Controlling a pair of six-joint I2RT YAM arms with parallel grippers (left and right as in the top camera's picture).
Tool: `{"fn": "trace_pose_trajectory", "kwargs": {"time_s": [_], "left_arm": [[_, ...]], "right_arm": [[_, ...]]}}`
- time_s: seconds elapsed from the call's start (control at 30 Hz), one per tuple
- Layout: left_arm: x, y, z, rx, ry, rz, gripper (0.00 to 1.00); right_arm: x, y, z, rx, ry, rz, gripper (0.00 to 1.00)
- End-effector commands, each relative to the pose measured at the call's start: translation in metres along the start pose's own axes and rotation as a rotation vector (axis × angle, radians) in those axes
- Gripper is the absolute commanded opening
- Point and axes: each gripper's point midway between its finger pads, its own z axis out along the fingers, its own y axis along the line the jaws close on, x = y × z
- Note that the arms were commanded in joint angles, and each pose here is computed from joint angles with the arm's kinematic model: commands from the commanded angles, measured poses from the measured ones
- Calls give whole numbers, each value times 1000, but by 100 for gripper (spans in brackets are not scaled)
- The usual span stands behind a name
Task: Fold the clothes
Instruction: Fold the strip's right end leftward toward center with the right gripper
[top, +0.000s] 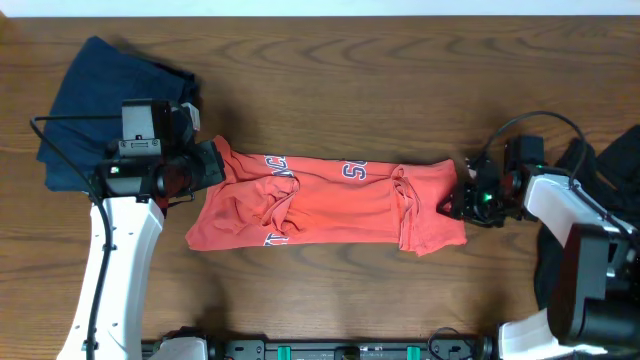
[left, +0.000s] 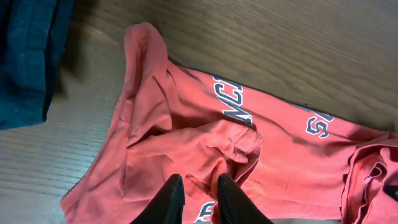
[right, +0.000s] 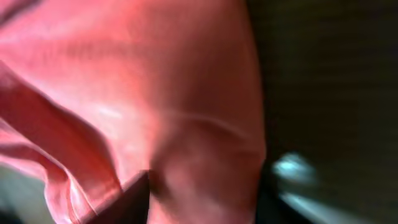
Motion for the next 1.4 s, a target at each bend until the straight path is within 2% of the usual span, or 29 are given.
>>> {"fn": "trace_pose_trajectory", "kwargs": {"time_s": [0.0,0.03,0.2,0.37,0.43,0.57,0.87,1.1,1.37], "left_arm": [[-3,-1,-3,-2,-11,18,22],[-3,-1,-3,-2,-11,18,22],[-3,-1,-3,-2,-11,18,22],[-3,-1,-3,-2,-11,18,22],[-3,-1,-3,-2,-11,18,22],[-3,-1,-3,-2,-11,18,22],[-3,-1,-3,-2,-11,18,22],[-2,-1,-3,-3,-5,17,22],[-2,-1,-3,-4,-3,16,22]], "right_arm": [[7,15,9,-128,32,-58,15],[5,16,7,-128,23,-62,1],[-8,2,-16,-46,-22,25,1],[-22,-35,-78,233,-87,165,1],[-27,-36,-102,298,-121,182,1],[-38,-19,-128,310,-176,160,1],[-45,4,-118,380,-193,119,1],[-52,14,-114,539,-235,26,1],[-51,45,-99,564,-241,-117,1]]}}
